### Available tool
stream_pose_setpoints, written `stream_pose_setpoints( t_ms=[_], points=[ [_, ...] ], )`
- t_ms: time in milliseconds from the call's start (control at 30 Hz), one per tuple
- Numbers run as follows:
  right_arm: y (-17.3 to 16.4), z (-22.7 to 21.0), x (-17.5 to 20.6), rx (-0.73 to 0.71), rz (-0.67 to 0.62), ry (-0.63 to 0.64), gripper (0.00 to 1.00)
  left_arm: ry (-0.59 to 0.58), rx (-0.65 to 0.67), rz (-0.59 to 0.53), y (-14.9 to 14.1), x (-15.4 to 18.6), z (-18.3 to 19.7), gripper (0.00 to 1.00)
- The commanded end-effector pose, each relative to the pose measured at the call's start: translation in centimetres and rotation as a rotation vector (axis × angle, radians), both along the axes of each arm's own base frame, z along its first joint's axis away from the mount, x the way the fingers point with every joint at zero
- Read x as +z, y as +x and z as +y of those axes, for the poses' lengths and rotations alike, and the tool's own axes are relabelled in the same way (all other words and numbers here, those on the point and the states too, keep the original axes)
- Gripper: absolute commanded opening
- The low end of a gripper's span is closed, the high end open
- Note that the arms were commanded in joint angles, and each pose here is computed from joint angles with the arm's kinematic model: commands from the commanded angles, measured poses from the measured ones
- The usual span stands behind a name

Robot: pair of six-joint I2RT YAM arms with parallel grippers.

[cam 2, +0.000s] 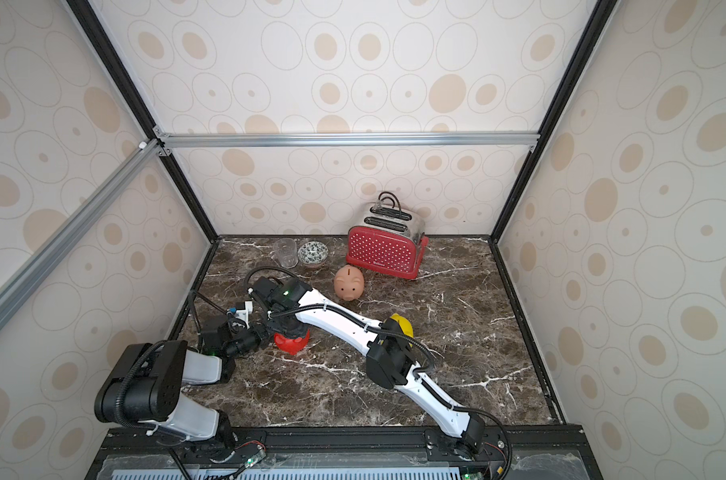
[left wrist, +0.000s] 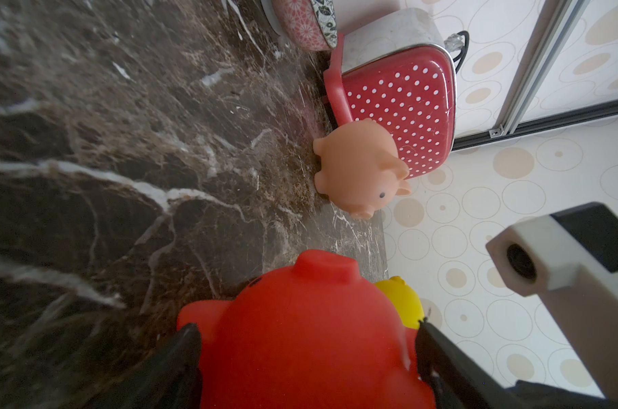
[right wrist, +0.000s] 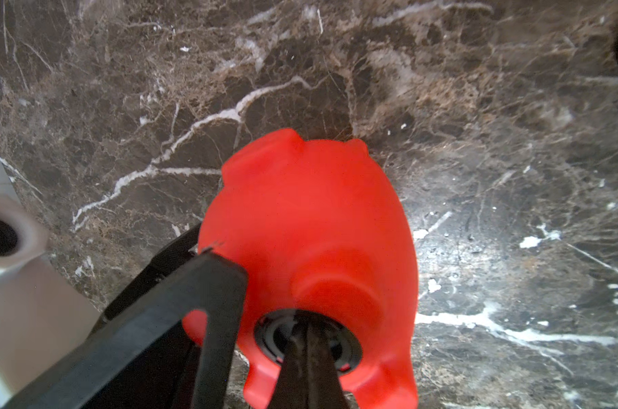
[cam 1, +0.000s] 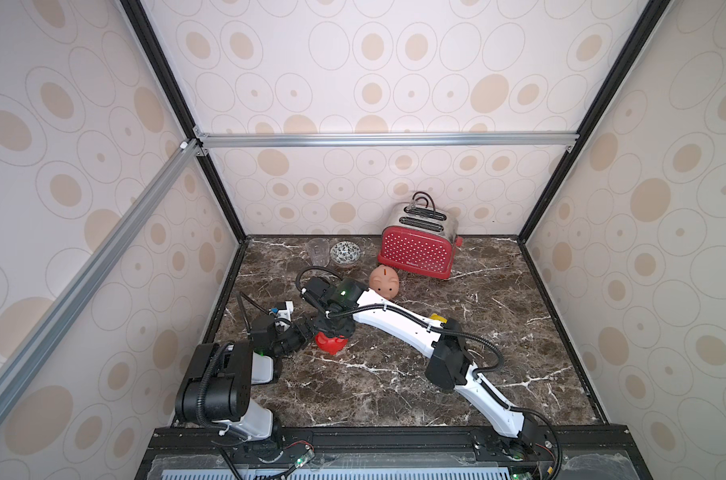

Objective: Close piggy banks
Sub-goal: Screw the knob on the piggy bank.

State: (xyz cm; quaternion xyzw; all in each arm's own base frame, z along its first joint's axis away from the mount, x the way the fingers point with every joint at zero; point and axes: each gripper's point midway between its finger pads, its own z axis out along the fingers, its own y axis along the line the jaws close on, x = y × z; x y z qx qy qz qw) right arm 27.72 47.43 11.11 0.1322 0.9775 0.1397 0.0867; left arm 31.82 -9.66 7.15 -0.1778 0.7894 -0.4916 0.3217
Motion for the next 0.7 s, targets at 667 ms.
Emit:
stream_pose_setpoints(
  t_ms=[667],
  points=[
    [-1.2, -1.6, -2.6, -0.309, 0.144, -0.015, 0.00, 0.009, 0.018, 0.127, -1.3, -3.2, 0.1, 0.94]
  ],
)
